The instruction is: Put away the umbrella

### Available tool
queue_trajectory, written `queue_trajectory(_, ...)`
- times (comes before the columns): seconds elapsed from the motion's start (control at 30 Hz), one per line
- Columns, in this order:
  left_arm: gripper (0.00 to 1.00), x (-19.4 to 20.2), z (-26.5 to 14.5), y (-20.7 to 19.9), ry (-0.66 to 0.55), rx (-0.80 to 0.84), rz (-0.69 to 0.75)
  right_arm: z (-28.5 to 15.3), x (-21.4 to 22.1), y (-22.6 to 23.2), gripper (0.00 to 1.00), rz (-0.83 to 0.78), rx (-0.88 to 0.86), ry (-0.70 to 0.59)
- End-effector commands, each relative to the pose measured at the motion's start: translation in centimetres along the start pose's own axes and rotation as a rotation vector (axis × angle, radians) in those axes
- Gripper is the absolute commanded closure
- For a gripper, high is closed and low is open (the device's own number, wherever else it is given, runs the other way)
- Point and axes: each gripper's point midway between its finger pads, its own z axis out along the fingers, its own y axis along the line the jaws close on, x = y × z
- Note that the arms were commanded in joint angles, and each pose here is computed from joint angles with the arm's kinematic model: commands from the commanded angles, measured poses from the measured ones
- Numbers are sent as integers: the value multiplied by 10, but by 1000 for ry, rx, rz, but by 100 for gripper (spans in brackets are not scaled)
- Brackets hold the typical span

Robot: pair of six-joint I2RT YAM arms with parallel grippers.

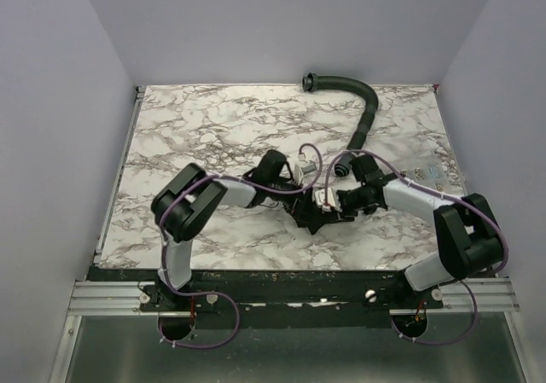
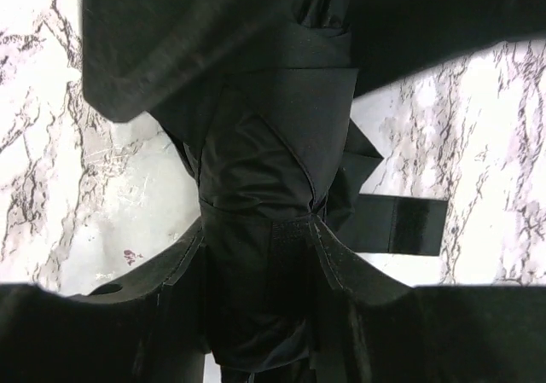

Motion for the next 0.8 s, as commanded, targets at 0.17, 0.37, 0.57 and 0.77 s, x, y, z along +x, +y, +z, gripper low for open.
queue_trajectory(0.17,2,-39,-90,4,-401,-488,281,-8,28,83,84,422,-343,169)
queue_trajectory(0.37,2,-15,-113,-17,-504,-396,399,-6,28,89,84,569,-454,206)
queue_trajectory(0.57,2,27,-78,-53,-341,-374,920,0,36,98,84,670,-557,255)
queue_trajectory(0.77,2,21,-57,-49,-188,-530,1180,6,37,91,84,694,-554,256)
